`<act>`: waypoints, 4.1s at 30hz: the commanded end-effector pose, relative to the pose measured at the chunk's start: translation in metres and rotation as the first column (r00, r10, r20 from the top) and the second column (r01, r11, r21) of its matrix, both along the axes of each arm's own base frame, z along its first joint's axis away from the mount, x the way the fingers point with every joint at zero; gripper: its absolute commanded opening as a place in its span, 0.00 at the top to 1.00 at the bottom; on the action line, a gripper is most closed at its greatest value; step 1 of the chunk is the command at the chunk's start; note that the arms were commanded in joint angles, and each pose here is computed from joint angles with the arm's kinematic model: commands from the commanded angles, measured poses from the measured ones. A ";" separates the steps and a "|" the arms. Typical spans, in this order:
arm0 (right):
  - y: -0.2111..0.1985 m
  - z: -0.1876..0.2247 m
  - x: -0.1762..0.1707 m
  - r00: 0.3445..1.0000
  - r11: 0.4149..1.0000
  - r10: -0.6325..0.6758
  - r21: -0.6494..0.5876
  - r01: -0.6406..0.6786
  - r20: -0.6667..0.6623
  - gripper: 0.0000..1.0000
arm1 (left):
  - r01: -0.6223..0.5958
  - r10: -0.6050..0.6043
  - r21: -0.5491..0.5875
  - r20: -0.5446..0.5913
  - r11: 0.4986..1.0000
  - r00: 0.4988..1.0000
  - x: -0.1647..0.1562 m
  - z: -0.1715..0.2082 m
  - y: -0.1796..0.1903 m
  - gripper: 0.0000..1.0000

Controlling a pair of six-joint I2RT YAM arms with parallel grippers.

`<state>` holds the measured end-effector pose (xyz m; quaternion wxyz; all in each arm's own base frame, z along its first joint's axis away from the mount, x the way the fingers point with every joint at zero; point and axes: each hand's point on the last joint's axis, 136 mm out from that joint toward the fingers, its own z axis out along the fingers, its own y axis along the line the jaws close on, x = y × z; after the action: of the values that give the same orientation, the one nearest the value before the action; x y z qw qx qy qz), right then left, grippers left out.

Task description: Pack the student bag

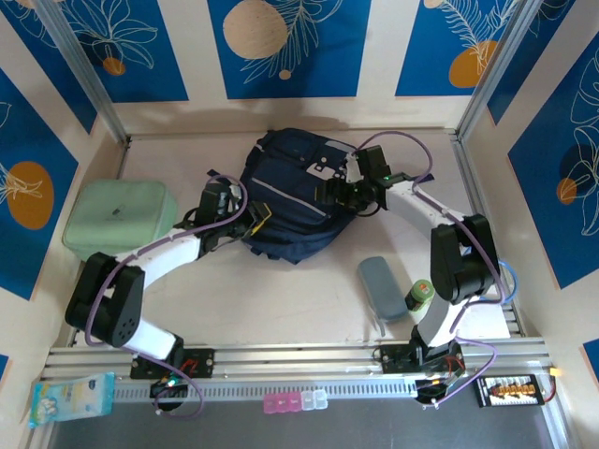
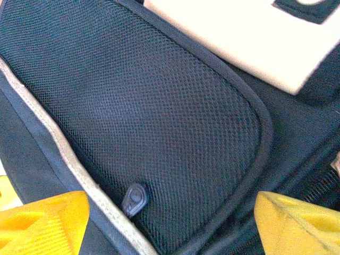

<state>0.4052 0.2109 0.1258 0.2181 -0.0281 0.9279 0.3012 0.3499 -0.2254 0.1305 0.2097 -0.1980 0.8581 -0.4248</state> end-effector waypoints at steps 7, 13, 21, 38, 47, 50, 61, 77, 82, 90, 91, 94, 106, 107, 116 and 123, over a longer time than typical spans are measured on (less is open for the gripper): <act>0.017 -0.013 -0.026 0.990 0.992 0.112 0.066 -0.106 -0.085 0.14 | 0.033 -0.033 0.004 0.016 0.999 0.999 0.000 0.010 -0.008 0.60; 0.031 -0.010 -0.066 0.966 0.971 0.230 0.094 -0.220 -0.118 0.14 | 0.040 -0.040 0.008 -0.007 0.999 0.999 0.006 -0.004 -0.012 0.60; 0.033 -0.018 -0.097 0.952 0.961 0.275 0.020 -0.275 -0.133 0.26 | 0.044 -0.044 0.006 -0.004 0.999 0.999 0.011 -0.006 -0.016 0.59; 0.042 -0.004 -0.072 0.970 0.968 0.242 -0.067 -0.242 -0.011 0.54 | 0.053 -0.053 0.004 0.001 0.999 0.999 0.012 -0.006 -0.018 0.59; 0.072 0.036 -0.075 0.953 0.942 0.300 0.142 -0.303 0.045 0.72 | 0.062 -0.062 -0.006 0.004 0.998 0.998 0.013 -0.007 -0.021 0.59; 0.076 0.033 -0.081 0.951 0.936 0.308 0.173 -0.307 0.024 0.74 | 0.073 -0.073 -0.015 0.003 0.997 0.997 0.014 -0.009 -0.025 0.59; 0.020 0.038 -0.069 0.994 0.975 0.069 0.215 -0.049 -0.088 0.52 | 0.085 -0.085 0.101 -0.004 0.991 0.996 0.001 -0.007 -0.009 0.59; 0.012 0.016 -0.029 0.920 0.950 -0.129 0.221 0.221 -0.370 0.56 | 0.191 -0.259 0.406 0.118 0.894 0.959 -0.025 0.036 -0.029 0.51; 0.009 0.001 -0.019 0.903 0.957 -0.168 0.154 0.245 -0.395 0.59 | 0.253 -0.347 0.472 0.121 0.844 0.930 -0.028 0.037 -0.063 0.50; 0.001 -0.007 -0.017 0.884 0.959 -0.207 0.091 0.268 -0.419 0.61 | 0.313 -0.442 0.584 0.088 0.749 0.893 -0.038 0.027 -0.104 0.51; -0.001 -0.008 -0.017 0.882 0.957 -0.219 0.087 0.278 -0.417 0.61 | 0.316 -0.450 0.600 0.082 0.735 0.889 -0.039 0.025 -0.108 0.51; -0.006 -0.010 -0.016 0.874 0.951 -0.238 0.082 0.299 -0.424 0.61 | 0.318 -0.465 0.645 0.066 0.695 0.883 -0.039 0.020 -0.118 0.52; 0.009 -0.008 -0.001 0.880 0.950 -0.188 0.147 0.276 -0.437 0.80 | 0.319 -0.471 0.729 0.005 0.605 0.882 -0.032 -0.004 -0.136 0.63; 0.009 -0.006 -0.001 0.883 0.949 -0.186 0.153 0.274 -0.430 0.82 | 0.318 -0.470 0.738 0.000 0.595 0.883 -0.032 -0.007 -0.137 0.65; 0.010 -0.002 -0.003 0.889 0.948 -0.181 0.164 0.271 -0.422 0.84 | 0.263 -0.423 0.812 -0.022 0.522 0.906 -0.022 -0.022 -0.137 0.78; 0.008 -0.001 -0.001 0.891 0.947 -0.189 0.162 0.276 -0.413 0.86 | 0.204 -0.371 0.858 -0.017 0.472 0.928 -0.018 -0.020 -0.119 0.90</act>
<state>0.4012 0.2156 0.1091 0.0490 0.1785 0.9178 0.3513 0.3271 -0.3570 0.1048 0.2617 0.1227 0.9565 -0.0387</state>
